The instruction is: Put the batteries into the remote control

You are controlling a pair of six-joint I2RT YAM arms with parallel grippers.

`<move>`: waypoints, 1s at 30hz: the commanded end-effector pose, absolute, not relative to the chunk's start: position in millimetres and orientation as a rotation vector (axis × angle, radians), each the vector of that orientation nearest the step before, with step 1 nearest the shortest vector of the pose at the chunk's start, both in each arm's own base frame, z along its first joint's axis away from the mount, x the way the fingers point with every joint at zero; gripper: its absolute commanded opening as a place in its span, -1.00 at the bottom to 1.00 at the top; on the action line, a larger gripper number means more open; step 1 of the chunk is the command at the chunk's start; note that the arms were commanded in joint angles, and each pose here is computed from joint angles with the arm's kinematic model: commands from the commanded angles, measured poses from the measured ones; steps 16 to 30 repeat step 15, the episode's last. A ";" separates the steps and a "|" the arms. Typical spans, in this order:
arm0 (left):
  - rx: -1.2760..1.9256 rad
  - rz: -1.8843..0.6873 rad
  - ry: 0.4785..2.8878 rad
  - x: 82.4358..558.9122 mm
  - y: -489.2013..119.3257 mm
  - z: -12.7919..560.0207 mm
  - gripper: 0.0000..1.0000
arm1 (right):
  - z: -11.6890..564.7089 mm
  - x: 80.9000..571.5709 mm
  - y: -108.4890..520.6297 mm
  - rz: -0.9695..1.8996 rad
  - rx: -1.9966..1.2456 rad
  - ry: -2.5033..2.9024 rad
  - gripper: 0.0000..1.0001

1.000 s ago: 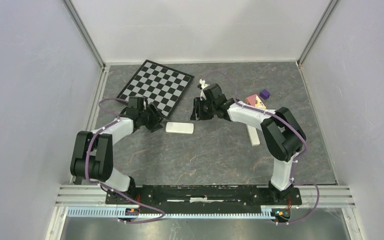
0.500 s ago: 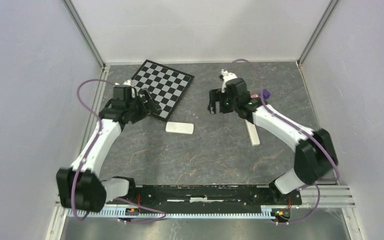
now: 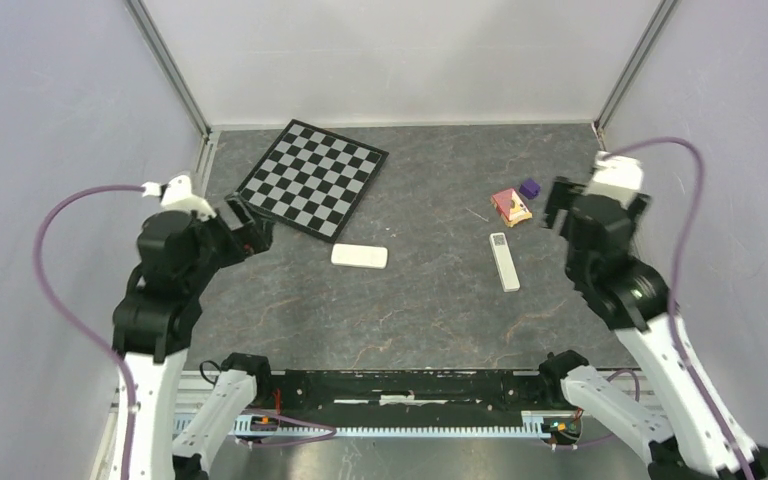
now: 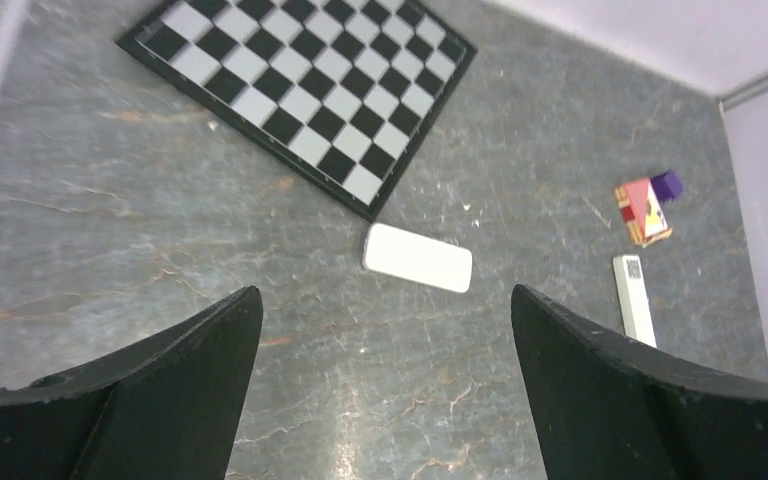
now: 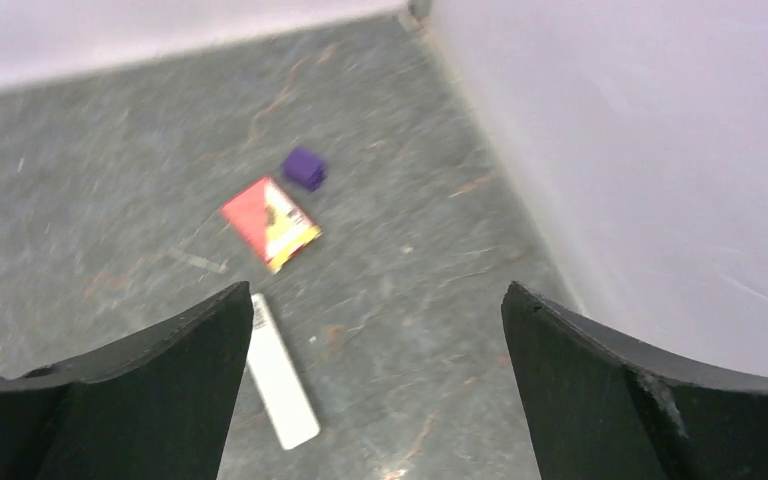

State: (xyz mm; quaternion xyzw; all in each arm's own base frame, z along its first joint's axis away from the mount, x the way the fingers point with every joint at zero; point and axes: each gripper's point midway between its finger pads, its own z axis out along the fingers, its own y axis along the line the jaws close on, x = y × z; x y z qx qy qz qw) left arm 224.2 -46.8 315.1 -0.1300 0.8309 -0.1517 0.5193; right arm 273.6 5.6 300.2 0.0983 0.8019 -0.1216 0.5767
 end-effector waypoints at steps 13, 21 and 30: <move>-0.303 -0.209 1.711 136.9 -3.7 403.3 0.99 | 392.2 151.0 -99.0 -0.461 0.582 1.526 0.96; -0.314 -0.215 1.708 136.0 -3.5 402.4 0.99 | 390.1 152.8 -96.5 -0.445 0.578 1.532 0.96; -0.314 -0.215 1.708 136.0 -3.5 402.4 0.99 | 390.1 152.8 -96.5 -0.445 0.578 1.532 0.96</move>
